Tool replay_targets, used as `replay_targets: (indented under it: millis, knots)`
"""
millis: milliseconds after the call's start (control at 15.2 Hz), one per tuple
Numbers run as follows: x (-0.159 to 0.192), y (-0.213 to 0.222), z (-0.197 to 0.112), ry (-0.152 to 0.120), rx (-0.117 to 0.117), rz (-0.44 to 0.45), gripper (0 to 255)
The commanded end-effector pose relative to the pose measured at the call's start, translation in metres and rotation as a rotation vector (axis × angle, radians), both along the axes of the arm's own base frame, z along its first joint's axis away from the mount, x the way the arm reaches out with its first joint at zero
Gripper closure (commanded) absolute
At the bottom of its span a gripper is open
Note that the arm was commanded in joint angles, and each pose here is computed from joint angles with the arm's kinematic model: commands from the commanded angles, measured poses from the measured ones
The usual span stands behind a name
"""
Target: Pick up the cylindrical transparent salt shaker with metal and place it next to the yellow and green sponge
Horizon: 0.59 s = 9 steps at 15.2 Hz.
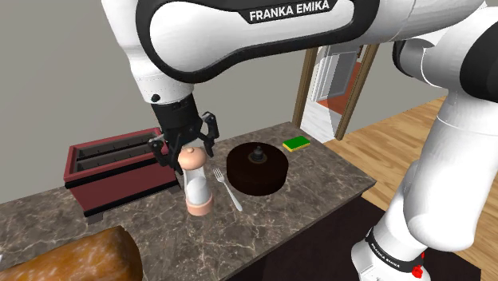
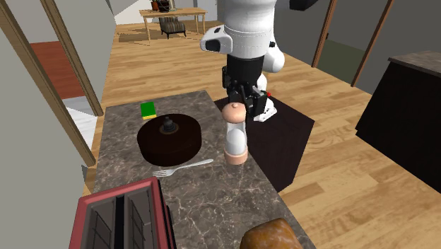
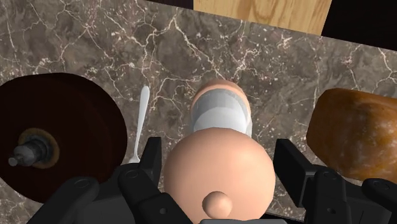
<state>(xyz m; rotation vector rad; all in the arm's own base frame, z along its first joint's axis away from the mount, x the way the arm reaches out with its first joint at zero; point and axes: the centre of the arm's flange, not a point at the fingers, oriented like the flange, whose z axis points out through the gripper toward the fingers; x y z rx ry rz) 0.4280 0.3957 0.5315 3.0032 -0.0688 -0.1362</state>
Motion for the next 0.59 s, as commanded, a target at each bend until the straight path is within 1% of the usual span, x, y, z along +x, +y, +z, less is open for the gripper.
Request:
replay_targets:
  millis: [0,528]
  knots:
    - [0.001,0.0,0.011,0.0,0.0,0.0,255]
    - [0.001,0.0,0.053,0.0,0.0,0.0,255]
